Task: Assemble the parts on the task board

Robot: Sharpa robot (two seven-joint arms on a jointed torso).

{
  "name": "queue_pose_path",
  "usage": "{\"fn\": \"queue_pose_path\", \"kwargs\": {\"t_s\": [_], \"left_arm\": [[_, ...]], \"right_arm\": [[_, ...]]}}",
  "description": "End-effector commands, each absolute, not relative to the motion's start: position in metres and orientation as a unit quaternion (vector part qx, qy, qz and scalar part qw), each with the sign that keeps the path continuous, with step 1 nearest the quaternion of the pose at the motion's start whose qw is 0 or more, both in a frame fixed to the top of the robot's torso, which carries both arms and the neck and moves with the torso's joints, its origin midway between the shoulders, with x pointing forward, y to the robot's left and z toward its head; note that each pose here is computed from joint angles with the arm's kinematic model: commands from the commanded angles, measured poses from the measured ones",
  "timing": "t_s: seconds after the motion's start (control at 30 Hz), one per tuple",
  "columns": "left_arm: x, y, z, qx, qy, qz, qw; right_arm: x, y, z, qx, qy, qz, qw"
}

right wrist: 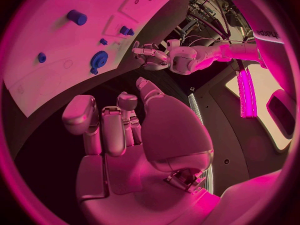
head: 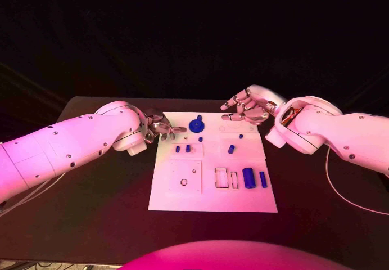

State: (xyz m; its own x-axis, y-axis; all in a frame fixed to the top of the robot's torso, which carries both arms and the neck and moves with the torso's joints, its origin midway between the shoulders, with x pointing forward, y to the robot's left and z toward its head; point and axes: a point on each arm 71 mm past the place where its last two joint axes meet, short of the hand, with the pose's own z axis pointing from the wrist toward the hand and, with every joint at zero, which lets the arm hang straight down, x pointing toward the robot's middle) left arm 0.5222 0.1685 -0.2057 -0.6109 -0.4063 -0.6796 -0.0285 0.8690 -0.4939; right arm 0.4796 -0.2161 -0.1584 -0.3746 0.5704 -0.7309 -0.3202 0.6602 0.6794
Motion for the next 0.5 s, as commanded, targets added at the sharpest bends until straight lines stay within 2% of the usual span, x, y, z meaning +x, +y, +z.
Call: {"fn": "queue_pose_path", "kwargs": {"t_s": [0.03, 0.27, 0.5], "left_arm": [[0.526, 0.161, -0.194, -0.158, 0.819, -0.331, 0.44], [0.529, 0.138, -0.187, -0.029, 0.773, -0.374, 0.512], [0.529, 0.113, -0.193, 0.058, 0.743, -0.381, 0.548]], "right_arm": [[0.479, -0.216, -0.159, 0.083, 0.726, 0.405, 0.55], [0.479, -0.215, -0.16, 0.083, 0.726, 0.405, 0.549], [0.48, -0.213, -0.161, 0.082, 0.726, 0.407, 0.548]]}}
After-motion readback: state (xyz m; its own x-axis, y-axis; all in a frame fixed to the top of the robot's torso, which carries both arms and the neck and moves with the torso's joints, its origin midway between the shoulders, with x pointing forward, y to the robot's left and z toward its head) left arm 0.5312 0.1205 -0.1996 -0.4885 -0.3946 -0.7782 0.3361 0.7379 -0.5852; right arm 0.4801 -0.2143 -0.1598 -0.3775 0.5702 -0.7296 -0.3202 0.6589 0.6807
